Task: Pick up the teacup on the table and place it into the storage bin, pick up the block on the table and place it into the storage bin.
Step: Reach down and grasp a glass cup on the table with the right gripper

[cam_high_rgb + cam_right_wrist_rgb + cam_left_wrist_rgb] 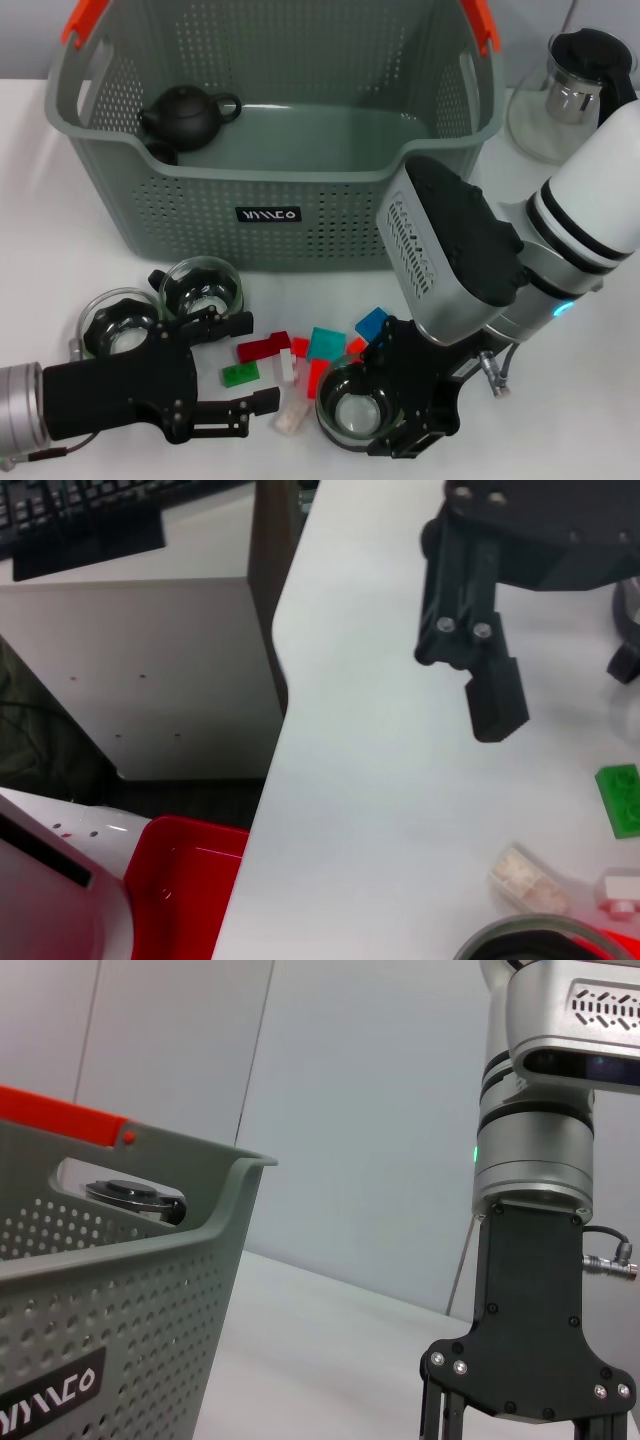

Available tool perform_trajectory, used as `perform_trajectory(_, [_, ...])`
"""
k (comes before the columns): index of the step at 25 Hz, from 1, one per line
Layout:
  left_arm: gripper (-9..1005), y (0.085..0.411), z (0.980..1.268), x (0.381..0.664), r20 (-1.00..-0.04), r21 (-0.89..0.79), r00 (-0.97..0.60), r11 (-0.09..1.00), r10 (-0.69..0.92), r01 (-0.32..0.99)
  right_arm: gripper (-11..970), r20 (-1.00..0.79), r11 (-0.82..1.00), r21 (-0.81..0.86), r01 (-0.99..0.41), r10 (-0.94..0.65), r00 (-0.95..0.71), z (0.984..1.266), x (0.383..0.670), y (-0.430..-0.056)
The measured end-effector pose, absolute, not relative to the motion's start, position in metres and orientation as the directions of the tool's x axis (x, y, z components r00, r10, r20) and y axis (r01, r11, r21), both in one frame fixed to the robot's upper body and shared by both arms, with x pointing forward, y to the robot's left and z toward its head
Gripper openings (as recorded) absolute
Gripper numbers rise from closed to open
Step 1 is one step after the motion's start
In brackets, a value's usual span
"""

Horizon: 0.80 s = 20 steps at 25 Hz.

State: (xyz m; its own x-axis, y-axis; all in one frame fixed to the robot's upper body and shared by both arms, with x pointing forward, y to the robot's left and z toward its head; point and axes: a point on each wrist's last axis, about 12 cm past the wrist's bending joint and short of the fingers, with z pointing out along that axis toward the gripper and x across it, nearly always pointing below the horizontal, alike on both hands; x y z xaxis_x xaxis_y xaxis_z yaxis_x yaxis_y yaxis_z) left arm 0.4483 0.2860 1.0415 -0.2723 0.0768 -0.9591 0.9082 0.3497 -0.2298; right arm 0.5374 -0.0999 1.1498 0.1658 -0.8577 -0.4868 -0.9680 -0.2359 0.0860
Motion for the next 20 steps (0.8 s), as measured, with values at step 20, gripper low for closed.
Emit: perform_trajectory(20, [934,0.286,1.041,0.449,-0.959,-0.229,-0.273,0.362,0.075,0.904,819,-0.435,-0.240,0.091,-0.966,-0.882,0.178,1.129,0.534,-0.091])
